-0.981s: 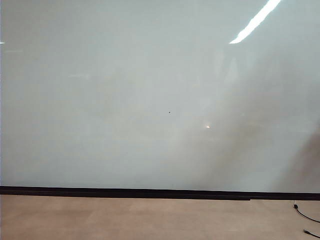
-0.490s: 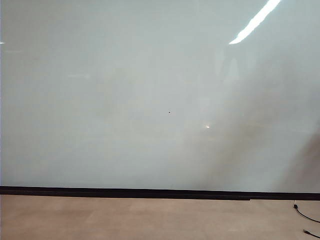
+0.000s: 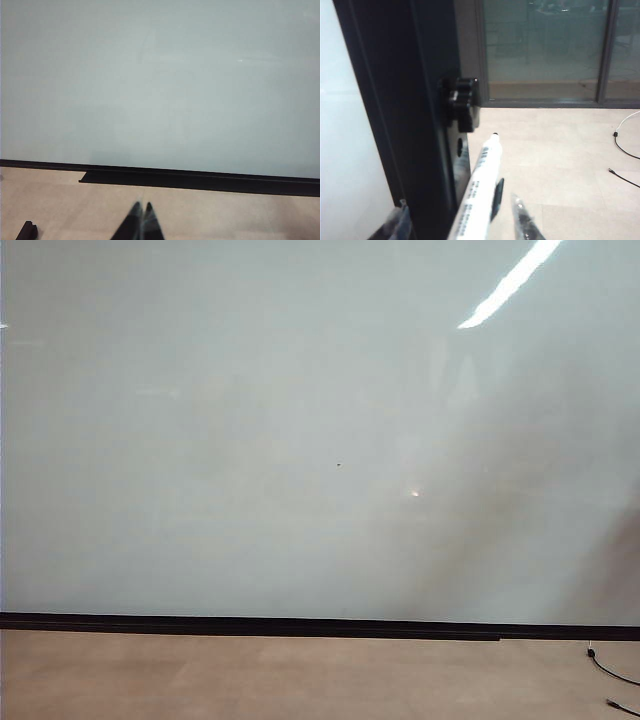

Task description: Pick up the pen on the shelf to the right of the whiteboard and draw a cross mark.

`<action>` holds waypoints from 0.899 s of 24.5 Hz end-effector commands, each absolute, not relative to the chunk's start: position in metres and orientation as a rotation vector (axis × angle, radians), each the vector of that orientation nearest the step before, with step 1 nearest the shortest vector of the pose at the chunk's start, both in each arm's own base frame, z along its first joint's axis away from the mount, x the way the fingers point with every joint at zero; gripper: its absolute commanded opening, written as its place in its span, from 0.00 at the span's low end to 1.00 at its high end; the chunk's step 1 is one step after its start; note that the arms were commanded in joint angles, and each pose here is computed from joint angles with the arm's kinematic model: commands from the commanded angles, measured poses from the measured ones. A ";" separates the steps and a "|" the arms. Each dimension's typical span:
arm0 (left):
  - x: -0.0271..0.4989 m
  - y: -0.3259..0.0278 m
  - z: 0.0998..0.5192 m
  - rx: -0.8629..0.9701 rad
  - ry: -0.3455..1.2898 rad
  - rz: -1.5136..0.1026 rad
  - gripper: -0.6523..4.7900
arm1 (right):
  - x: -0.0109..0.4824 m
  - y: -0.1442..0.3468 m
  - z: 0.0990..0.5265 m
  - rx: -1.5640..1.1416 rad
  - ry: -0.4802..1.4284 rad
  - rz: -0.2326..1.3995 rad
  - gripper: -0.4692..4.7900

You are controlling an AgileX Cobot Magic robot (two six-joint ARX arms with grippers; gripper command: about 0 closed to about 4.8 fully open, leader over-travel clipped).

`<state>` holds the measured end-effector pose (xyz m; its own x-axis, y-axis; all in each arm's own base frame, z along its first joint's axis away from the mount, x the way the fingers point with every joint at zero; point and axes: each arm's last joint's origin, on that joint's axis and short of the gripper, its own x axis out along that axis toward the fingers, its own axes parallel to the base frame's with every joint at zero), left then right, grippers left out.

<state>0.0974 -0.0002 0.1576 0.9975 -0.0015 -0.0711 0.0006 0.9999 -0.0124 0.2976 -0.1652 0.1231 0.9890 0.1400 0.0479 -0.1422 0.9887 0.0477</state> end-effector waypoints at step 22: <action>0.097 0.000 0.159 -0.008 0.064 -0.005 0.11 | 0.296 -0.167 0.127 0.036 -0.064 0.168 0.46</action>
<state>0.0974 -0.0002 0.1576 0.9975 -0.0015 -0.0711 0.0007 0.9999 -0.0120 0.2961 -0.1671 0.1231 0.9861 0.1592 0.0473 -0.1614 0.9858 0.0466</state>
